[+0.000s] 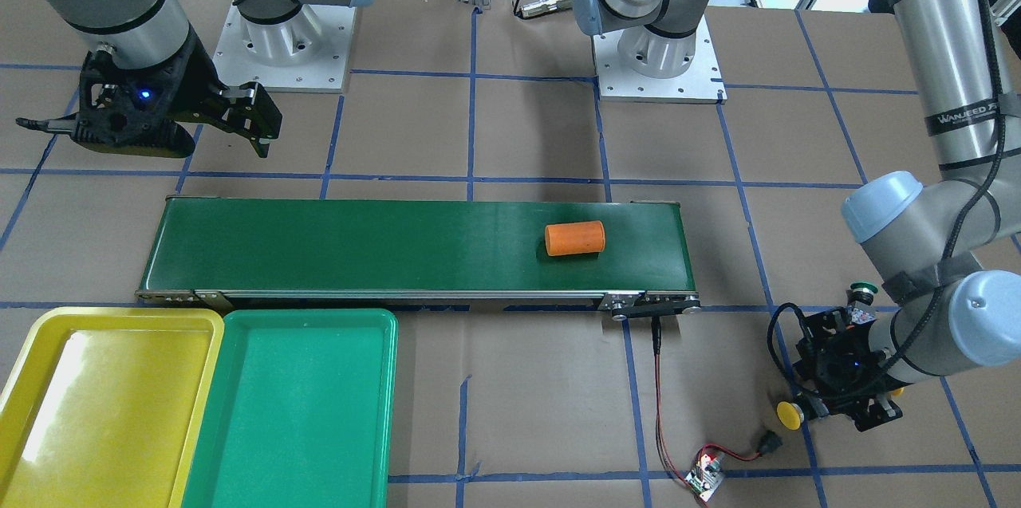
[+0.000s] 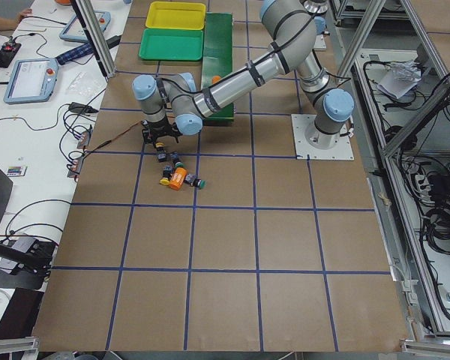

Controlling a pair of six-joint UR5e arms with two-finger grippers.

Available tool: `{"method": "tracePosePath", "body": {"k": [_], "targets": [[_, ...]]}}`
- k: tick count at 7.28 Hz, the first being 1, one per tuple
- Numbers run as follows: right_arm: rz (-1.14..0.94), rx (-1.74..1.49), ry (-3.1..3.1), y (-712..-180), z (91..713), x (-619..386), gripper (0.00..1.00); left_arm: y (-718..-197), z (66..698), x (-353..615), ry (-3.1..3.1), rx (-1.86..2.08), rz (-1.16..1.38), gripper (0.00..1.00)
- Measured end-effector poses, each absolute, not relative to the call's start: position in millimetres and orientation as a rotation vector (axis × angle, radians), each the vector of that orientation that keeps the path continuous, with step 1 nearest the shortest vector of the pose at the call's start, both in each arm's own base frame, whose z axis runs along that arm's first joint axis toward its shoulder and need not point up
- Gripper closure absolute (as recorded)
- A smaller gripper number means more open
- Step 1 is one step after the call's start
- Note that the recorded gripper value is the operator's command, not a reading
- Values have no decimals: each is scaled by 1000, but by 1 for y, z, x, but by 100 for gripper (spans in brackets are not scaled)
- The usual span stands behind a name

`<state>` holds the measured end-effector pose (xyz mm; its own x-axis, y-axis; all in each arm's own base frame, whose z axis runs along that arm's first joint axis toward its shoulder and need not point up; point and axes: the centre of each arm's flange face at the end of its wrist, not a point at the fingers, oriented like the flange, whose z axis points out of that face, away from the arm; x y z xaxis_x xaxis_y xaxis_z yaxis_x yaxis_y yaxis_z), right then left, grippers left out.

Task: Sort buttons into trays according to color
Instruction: 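Grasp the yellow-capped button with the left gripper while the right gripper moves over the belt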

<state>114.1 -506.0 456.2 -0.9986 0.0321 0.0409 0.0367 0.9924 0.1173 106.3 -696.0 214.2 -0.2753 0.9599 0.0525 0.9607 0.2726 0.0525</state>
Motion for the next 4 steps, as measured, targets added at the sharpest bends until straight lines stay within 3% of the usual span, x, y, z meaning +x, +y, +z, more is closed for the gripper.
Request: {"method": "tracePosePath", "body": {"k": [4], "targets": [[-242, -47, -3099, -521, 431, 111, 0, -708, 182, 111, -2513, -1862, -58, 0]]}}
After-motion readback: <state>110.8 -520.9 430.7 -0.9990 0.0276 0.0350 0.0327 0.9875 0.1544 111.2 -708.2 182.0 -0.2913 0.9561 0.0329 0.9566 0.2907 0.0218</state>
